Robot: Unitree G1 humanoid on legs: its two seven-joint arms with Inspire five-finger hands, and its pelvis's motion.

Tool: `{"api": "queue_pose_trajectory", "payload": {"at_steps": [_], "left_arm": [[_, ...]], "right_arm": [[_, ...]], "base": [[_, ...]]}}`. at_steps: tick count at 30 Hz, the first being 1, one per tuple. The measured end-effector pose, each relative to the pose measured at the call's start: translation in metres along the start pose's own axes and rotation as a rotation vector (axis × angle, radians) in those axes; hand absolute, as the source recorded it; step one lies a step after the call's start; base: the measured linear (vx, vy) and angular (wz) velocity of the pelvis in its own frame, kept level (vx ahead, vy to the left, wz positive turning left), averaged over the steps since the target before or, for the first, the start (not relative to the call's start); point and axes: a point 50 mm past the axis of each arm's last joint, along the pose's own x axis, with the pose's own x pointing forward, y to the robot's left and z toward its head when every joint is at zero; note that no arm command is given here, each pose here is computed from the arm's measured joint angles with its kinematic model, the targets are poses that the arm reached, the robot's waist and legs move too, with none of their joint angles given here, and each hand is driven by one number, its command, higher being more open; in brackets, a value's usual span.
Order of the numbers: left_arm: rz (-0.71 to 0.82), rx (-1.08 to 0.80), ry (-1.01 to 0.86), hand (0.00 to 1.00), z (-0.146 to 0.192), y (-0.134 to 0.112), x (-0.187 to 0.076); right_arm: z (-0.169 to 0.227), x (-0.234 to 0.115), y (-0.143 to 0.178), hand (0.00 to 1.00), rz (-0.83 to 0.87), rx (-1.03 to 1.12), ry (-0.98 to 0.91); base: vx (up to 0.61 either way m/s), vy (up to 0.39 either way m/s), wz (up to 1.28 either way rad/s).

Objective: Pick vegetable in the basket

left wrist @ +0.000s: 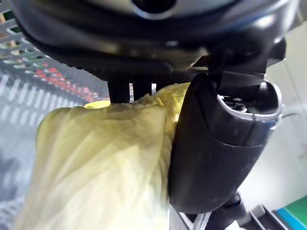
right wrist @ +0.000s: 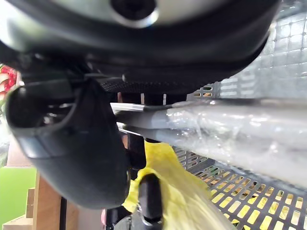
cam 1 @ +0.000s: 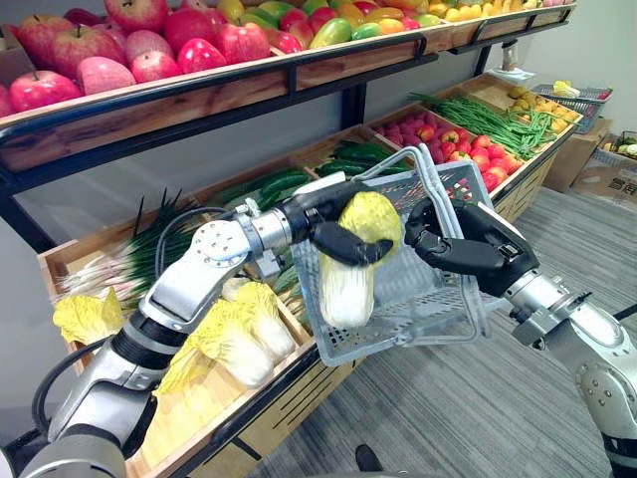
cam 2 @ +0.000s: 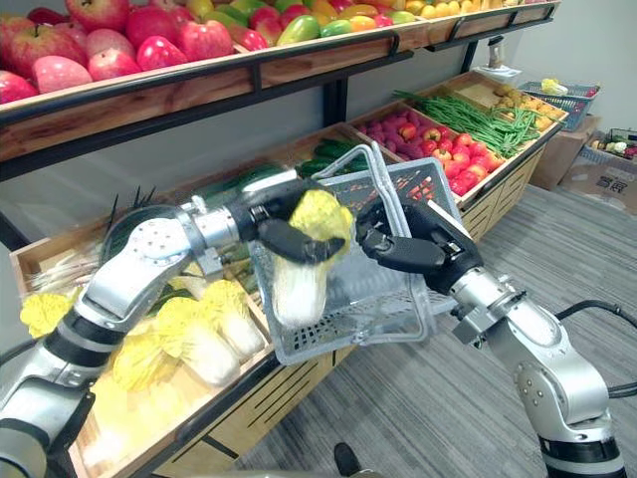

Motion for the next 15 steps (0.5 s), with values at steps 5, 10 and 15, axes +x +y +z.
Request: {"api": "queue_pose_trajectory", "payload": {"at_steps": [5,10,15], "left_arm": [[-0.073,0.018,0.058,0.00,-0.008,-0.011,0.004],[-0.077,0.100,0.131,0.00,-0.017,-0.016,0.006],[-0.007,0.158,0.180,0.00,-0.028,-0.017,0.007]], "right_arm": [[0.000,0.000,0.000,0.00,0.001,0.000,-0.001],[-0.001,0.000,0.002,0.00,0.031,0.004,0.012],[-0.003,0.000,0.003,0.00,0.037,0.012,0.033]], "base": [[0.01,0.004,0.00],[0.00,0.000,0.00],[0.03,0.017,-0.03]]}}
